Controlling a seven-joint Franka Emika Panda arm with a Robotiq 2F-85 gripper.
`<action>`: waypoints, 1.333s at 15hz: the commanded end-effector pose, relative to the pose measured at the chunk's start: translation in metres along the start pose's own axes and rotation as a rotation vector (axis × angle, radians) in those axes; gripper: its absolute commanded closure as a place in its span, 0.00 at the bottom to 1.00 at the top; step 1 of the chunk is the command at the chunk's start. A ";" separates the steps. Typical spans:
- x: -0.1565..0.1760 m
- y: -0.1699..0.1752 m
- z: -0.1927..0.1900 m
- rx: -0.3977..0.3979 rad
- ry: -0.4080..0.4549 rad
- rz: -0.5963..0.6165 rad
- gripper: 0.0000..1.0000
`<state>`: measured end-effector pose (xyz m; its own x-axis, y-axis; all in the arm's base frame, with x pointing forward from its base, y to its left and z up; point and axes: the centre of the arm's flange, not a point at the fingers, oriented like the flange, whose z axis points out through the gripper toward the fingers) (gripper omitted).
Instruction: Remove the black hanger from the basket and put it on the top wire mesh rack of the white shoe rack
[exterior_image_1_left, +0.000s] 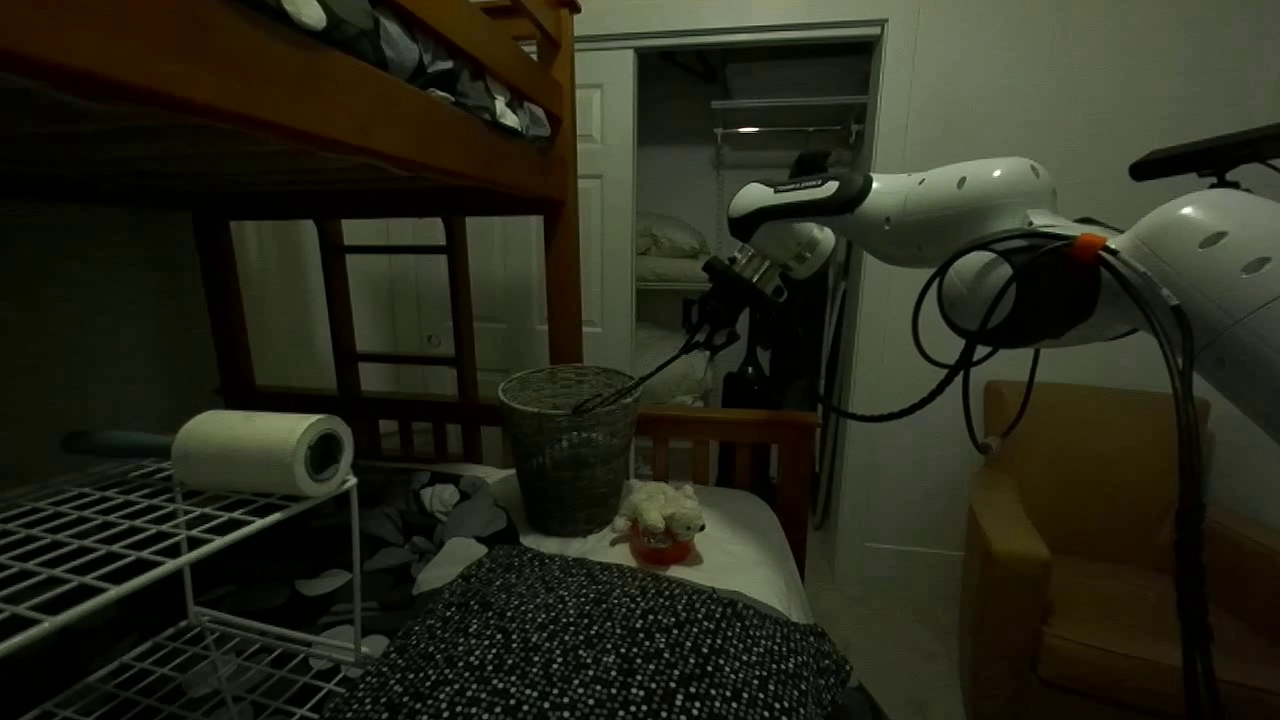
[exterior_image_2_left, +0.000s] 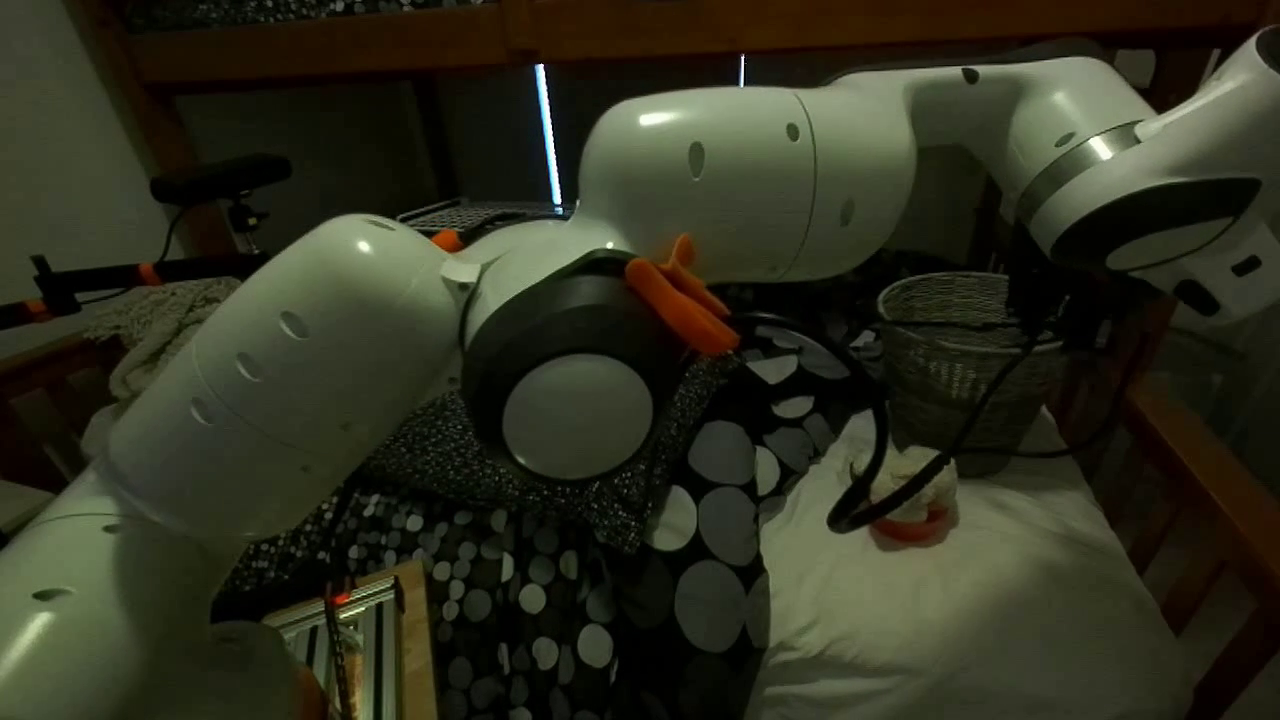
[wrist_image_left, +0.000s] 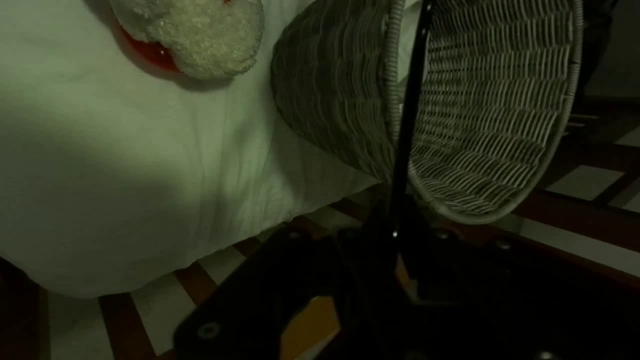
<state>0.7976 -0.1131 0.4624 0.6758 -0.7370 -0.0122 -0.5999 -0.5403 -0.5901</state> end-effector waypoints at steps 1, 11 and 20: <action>0.020 -0.013 -0.029 0.050 0.033 -0.003 0.98; -0.005 -0.049 -0.181 0.510 0.092 -0.272 0.98; -0.129 -0.144 -0.079 0.605 -0.197 -0.693 0.98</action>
<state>0.7730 -0.0054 0.6301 0.8663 -0.3498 0.3567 0.1506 -0.4978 -0.8541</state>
